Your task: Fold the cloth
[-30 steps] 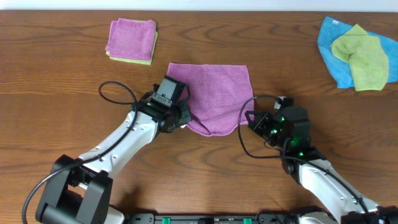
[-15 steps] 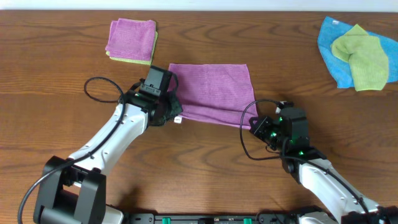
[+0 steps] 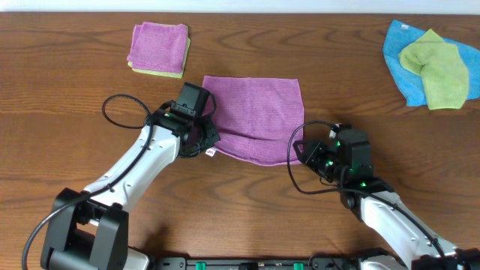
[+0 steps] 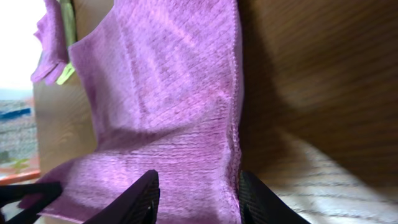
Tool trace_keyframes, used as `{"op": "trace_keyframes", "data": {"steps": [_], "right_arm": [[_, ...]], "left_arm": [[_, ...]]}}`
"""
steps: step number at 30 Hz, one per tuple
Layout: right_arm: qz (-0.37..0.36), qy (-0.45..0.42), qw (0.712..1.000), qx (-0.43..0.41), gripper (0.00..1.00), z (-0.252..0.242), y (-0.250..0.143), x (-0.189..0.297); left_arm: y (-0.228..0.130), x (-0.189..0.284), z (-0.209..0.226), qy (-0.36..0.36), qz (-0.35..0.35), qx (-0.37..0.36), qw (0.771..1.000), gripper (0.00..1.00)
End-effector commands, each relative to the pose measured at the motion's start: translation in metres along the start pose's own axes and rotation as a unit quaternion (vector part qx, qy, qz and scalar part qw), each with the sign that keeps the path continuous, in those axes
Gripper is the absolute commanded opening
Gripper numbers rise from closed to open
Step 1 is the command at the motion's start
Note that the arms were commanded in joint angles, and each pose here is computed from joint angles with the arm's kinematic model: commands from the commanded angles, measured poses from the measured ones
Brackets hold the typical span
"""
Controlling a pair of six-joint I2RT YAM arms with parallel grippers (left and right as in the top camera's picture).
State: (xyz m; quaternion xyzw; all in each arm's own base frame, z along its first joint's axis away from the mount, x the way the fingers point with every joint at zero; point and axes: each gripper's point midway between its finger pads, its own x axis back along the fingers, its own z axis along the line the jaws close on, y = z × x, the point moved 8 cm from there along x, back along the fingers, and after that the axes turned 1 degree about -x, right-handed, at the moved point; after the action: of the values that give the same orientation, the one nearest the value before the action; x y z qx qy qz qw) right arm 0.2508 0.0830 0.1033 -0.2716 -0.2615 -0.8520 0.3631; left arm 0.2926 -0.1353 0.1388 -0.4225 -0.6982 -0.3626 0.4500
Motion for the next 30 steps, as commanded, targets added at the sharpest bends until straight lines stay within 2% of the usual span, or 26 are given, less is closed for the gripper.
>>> {"op": "trace_keyframes", "data": {"steps": [1,2,7,9,11,14,17,20,22,26,28,30], "right_arm": [[0.03,0.031,0.999,-0.023,0.41,0.008,-0.003,0.002],[0.042,0.034,0.998,-0.036,0.37,0.009,-0.005,0.002],[0.074,-0.023,0.991,-0.109,0.35,-0.009,-0.018,0.004],[0.07,-0.069,0.987,-0.129,0.39,-0.023,-0.02,0.006],[0.083,-0.094,0.981,-0.15,0.52,-0.032,-0.024,0.01],[0.093,-0.115,0.975,-0.164,0.53,-0.038,-0.029,0.014],[0.099,-0.117,0.974,-0.167,0.5,-0.038,-0.031,0.018],[0.093,-0.118,0.975,-0.166,0.33,-0.037,-0.031,0.02],[0.085,-0.126,0.975,-0.163,0.28,-0.038,-0.03,0.019],[0.051,-0.139,0.978,-0.15,0.33,-0.037,-0.026,0.017],[0.047,-0.117,0.982,-0.143,0.38,-0.03,-0.025,0.013],[0.051,-0.09,0.984,-0.145,0.37,-0.02,-0.025,0.011]], "left_arm": [[0.001,0.006,-0.005,-0.004,-0.009,-0.004,1.0,0.06],[0.0,0.006,-0.006,-0.005,-0.009,-0.006,1.0,0.06],[-0.003,0.005,-0.008,0.005,-0.015,-0.016,1.0,0.06],[-0.003,0.005,-0.008,0.005,-0.013,-0.016,1.0,0.06],[-0.004,0.005,-0.007,0.006,-0.012,-0.019,1.0,0.06],[-0.004,0.005,-0.007,0.007,-0.012,-0.02,1.0,0.06],[-0.004,0.005,-0.007,0.007,-0.012,-0.02,1.0,0.06],[-0.004,0.005,-0.007,0.008,-0.013,-0.02,1.0,0.06],[-0.003,0.005,-0.007,0.009,-0.014,-0.02,1.0,0.06],[-0.003,0.005,-0.007,0.009,-0.015,-0.026,0.999,0.06],[-0.003,0.005,-0.007,0.009,-0.015,-0.027,0.999,0.06],[-0.003,0.005,-0.007,0.009,-0.015,-0.027,0.999,0.06]]}}
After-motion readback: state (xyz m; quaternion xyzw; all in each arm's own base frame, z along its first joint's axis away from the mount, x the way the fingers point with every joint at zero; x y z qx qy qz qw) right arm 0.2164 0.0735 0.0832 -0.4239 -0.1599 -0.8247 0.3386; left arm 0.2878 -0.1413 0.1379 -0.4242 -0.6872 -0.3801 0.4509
